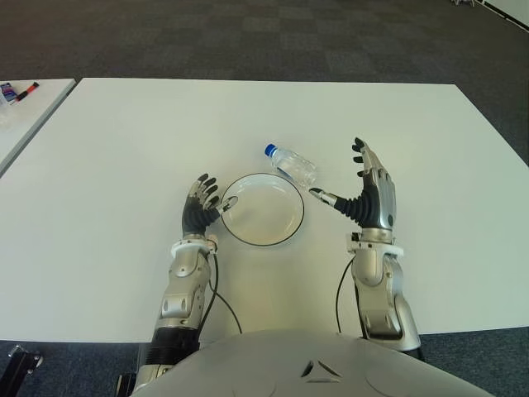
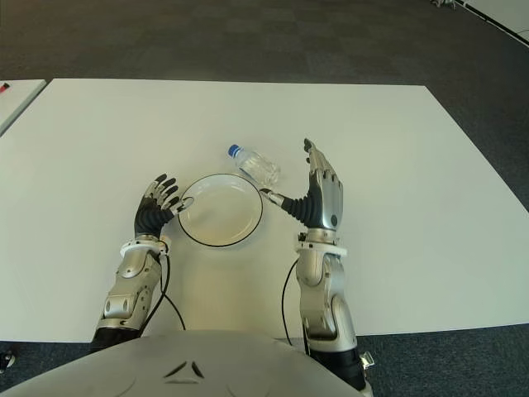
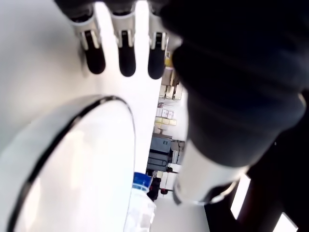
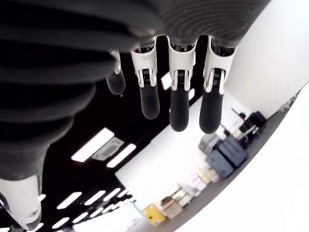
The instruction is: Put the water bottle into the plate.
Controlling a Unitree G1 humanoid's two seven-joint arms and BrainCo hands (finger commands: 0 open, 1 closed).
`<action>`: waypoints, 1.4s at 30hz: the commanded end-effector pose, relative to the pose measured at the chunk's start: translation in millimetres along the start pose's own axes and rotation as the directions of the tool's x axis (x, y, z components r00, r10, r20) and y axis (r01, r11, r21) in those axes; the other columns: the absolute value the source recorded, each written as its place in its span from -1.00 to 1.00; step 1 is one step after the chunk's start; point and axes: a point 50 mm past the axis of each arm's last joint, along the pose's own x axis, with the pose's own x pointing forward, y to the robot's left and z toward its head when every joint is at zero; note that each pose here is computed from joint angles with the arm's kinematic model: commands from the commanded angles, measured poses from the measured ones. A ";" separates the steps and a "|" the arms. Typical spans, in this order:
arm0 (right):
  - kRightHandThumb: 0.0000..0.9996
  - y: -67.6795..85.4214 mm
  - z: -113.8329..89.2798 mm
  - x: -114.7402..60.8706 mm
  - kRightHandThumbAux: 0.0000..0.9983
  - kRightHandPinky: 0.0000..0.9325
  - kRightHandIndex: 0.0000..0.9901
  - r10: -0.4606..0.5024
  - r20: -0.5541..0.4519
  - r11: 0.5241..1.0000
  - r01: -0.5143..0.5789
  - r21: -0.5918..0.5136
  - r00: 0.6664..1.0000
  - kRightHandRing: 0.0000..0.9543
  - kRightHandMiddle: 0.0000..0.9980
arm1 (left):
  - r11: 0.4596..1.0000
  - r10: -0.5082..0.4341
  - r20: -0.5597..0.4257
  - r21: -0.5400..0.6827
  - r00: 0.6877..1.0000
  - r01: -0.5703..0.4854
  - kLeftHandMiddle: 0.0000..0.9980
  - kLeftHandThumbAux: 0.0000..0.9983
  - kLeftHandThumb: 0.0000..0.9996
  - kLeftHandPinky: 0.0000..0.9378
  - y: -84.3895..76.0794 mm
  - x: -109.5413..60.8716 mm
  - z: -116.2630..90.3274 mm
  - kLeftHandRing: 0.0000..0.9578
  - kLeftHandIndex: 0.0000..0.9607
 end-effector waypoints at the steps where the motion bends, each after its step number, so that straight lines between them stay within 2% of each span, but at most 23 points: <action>1: -0.33 4.0 -8.3 8.5 0.31 -0.18 -0.85 0.041 -0.028 0.999 -0.041 0.005 0.999 -0.40 -0.57 | 0.999 -0.005 -0.010 -0.052 1.000 0.005 -0.66 0.95 -1.00 -0.62 -13.9 1.8 -3.3 -0.68 -0.71; 3: -0.34 5.8 -11.4 14.6 0.31 -0.14 -0.86 0.063 -0.028 0.998 -0.063 -0.002 0.998 -0.38 -0.57 | 0.999 -0.004 -0.007 -0.051 1.000 0.003 -0.65 0.94 -1.00 -0.62 -14.7 2.4 -3.7 -0.67 -0.71; 9: -0.34 9.3 -16.7 25.4 0.31 -0.21 -0.87 0.101 -0.033 0.995 -0.101 -0.014 0.994 -0.40 -0.59 | 0.999 -0.002 -0.001 -0.051 1.000 0.002 -0.65 0.93 -1.00 -0.61 -16.9 3.2 -4.2 -0.66 -0.71; 14: -0.31 20.9 -15.6 41.5 0.33 -0.29 -0.90 0.171 -0.040 0.985 -0.172 -0.032 0.984 -0.53 -0.69 | 0.999 0.008 0.003 -0.042 1.000 -0.007 -0.65 0.91 -1.00 -0.61 -17.8 3.5 -3.1 -0.66 -0.71; 23: -0.23 24.5 -12.9 46.5 0.40 -0.36 -0.91 0.187 -0.039 0.982 -0.188 -0.021 0.982 -0.61 -0.74 | 0.999 0.017 0.004 -0.042 1.000 -0.017 -0.65 0.89 -1.00 -0.61 -18.2 3.3 -2.7 -0.66 -0.71; 32: -0.18 32.2 -8.8 60.9 0.44 -0.45 -0.91 0.208 -0.038 0.978 -0.209 -0.015 0.977 -0.64 -0.71 | 0.999 0.009 0.010 -0.046 1.000 -0.008 -0.66 0.89 -1.00 -0.63 -20.2 3.4 -2.8 -0.68 -0.72; 42: -0.19 37.3 -10.0 71.2 0.42 -0.53 -0.91 0.217 -0.030 0.975 -0.218 -0.039 0.976 -0.64 -0.68 | 0.998 0.012 0.006 -0.055 1.000 -0.011 -0.67 0.90 -1.00 -0.62 -21.0 3.3 -2.7 -0.69 -0.73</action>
